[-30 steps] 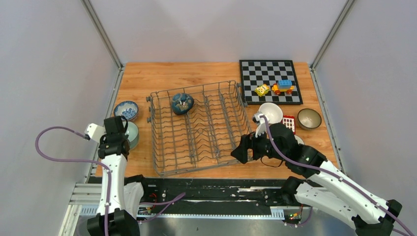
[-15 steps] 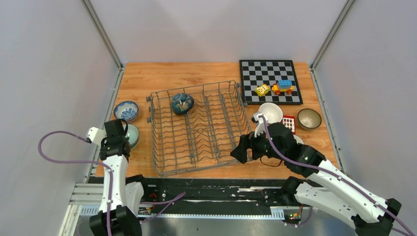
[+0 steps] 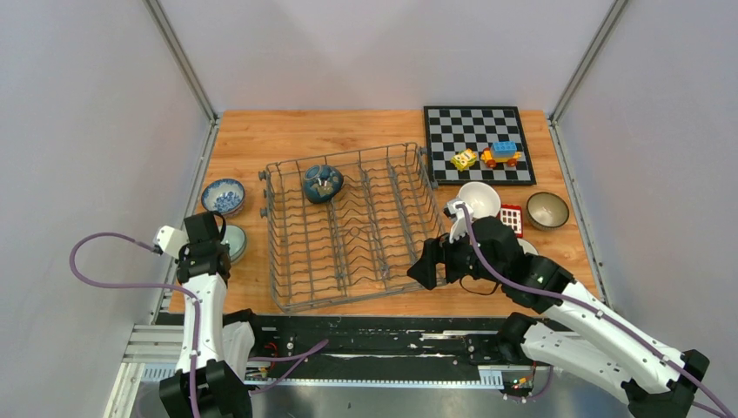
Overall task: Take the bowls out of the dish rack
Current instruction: Place the bowl with the bowl.
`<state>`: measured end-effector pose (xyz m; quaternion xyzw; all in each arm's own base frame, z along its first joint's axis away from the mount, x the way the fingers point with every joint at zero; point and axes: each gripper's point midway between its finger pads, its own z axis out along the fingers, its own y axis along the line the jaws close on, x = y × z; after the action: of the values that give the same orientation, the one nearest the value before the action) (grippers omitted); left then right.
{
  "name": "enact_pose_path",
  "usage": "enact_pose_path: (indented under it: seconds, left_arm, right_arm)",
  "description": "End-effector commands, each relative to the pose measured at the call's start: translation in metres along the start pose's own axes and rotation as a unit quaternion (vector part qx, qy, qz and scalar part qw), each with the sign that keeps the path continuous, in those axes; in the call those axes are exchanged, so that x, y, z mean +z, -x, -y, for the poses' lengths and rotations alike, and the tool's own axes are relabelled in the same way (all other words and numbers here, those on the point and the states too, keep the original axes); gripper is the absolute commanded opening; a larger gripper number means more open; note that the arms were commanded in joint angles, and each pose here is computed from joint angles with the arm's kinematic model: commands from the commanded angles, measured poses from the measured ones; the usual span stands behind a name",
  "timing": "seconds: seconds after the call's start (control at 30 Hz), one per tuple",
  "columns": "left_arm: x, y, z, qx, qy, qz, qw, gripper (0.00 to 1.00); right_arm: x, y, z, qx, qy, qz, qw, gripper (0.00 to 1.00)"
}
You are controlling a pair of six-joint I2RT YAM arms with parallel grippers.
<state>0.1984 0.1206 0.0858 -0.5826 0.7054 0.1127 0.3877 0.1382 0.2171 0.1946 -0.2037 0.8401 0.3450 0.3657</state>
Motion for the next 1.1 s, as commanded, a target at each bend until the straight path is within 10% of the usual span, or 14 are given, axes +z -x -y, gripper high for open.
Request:
enact_pose_path:
  seconds: [0.0,0.63,1.07]
  left_arm:
    - [-0.003,0.012,0.008,-0.006,-0.013,0.014,1.0,0.38]
    - [-0.021,0.025,-0.003,0.018,0.029,0.006,0.999,0.57]
    - [-0.009,0.006,-0.006,0.014,0.037,-0.022,0.999,0.38]
  right_arm:
    - [-0.001,0.005,-0.005,-0.016,0.01,0.005,1.0,0.92]
    - [-0.007,0.018,-0.008,-0.019,0.005,0.024,1.0,0.93]
    - [0.009,0.036,-0.022,-0.001,0.011,-0.001,1.0,0.92]
